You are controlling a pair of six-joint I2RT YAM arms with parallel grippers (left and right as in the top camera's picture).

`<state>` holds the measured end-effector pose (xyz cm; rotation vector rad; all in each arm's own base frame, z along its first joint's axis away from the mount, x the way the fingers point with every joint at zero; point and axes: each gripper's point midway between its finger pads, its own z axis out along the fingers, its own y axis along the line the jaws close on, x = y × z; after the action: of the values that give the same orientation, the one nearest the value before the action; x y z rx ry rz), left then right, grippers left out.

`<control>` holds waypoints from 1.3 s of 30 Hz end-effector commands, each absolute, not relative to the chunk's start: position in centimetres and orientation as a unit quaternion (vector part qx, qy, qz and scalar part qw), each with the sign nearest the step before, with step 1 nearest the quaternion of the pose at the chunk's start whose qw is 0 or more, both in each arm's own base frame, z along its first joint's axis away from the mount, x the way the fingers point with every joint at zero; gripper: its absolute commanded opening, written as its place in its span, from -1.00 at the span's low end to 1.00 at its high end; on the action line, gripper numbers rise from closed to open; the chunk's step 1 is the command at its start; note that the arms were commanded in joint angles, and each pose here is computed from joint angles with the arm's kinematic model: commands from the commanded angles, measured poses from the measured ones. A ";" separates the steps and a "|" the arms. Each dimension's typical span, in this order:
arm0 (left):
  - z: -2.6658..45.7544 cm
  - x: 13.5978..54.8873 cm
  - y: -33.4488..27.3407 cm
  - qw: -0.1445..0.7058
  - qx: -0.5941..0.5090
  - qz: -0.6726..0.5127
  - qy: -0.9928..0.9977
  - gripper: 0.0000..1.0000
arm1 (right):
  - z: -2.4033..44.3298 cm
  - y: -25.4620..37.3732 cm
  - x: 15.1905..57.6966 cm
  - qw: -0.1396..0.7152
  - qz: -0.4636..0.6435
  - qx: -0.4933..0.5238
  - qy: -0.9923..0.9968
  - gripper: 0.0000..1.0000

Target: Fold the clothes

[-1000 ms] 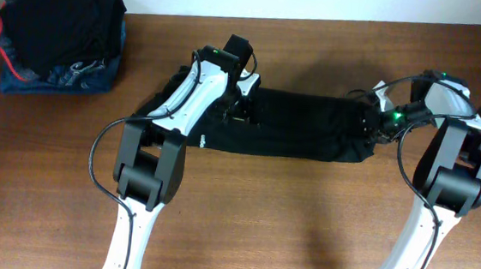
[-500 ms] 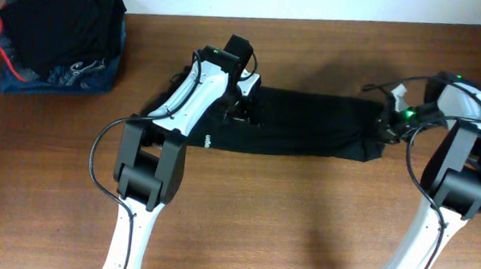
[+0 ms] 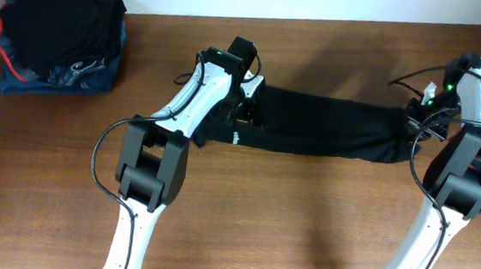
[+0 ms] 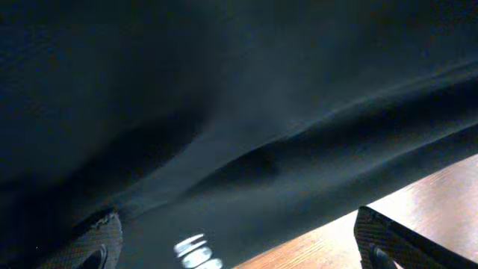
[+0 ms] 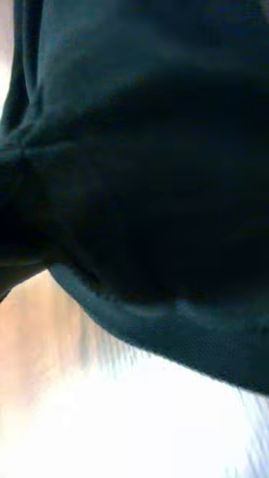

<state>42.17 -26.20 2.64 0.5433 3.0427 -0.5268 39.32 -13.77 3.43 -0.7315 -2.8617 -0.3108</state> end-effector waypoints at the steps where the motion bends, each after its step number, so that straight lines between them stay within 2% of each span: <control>1: 1.9 42.6 -25.4 0.004 0.175 -0.152 0.973 0.98 | 6.3 -16.3 40.2 0.056 -0.041 -0.265 -0.962 -0.92; 5: 2.2 42.2 -26.2 -0.004 0.179 -0.177 0.968 0.98 | 8.8 -15.7 41.4 0.033 -0.037 -0.256 -0.965 -0.92; 9: 5.1 40.0 -30.5 -0.014 0.259 -0.330 0.908 0.98 | 10.5 -14.6 42.0 0.026 -0.013 -0.252 -0.967 -0.92; 11: 6.0 39.5 -31.3 -0.012 0.276 -0.365 0.889 0.98 | 10.6 -14.3 41.8 0.035 0.023 -0.246 -0.968 -0.93; 15: 6.0 39.7 -31.1 -0.011 0.275 -0.364 0.890 0.98 | 10.9 -11.3 42.4 0.038 0.096 -0.210 -0.972 -0.92; 25: 6.0 40.5 -28.4 -0.022 0.241 -0.362 0.900 0.98 | 10.7 1.2 45.0 0.004 0.067 -0.122 -0.990 -0.88; 26: 6.0 40.6 -28.0 -0.024 0.239 -0.362 0.901 0.98 | 10.7 2.1 45.1 0.000 0.067 -0.113 -0.991 -0.83; 28: 6.0 40.6 -27.2 -0.026 0.242 -0.361 0.900 0.98 | 10.6 3.3 45.2 -0.005 0.065 -0.110 -0.992 -0.56; 30: 6.0 40.6 -26.5 -0.031 0.236 -0.358 0.903 0.98 | 10.5 4.3 45.2 -0.006 0.061 -0.104 -0.993 -0.04; 31: 6.0 40.5 -26.2 -0.034 0.235 -0.359 0.903 0.98 | 10.5 4.7 45.2 -0.005 0.060 -0.099 -0.993 0.35; 34: 6.0 40.5 -25.7 -0.036 0.238 -0.358 0.902 0.98 | 10.4 5.1 45.1 -0.004 0.059 -0.096 -0.994 0.89; 35: 6.0 40.4 -25.6 -0.036 0.239 -0.358 0.902 0.98 | 10.4 5.1 45.1 -0.004 0.059 -0.096 -0.994 0.98; 39: 6.0 40.4 -25.6 -0.037 0.240 -0.358 0.901 0.98 | 10.4 5.0 45.1 -0.004 0.060 -0.097 -0.994 0.98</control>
<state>40.33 -25.34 5.89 0.7304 2.9311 -1.1285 44.74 4.93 9.69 -0.2839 -3.1053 0.1913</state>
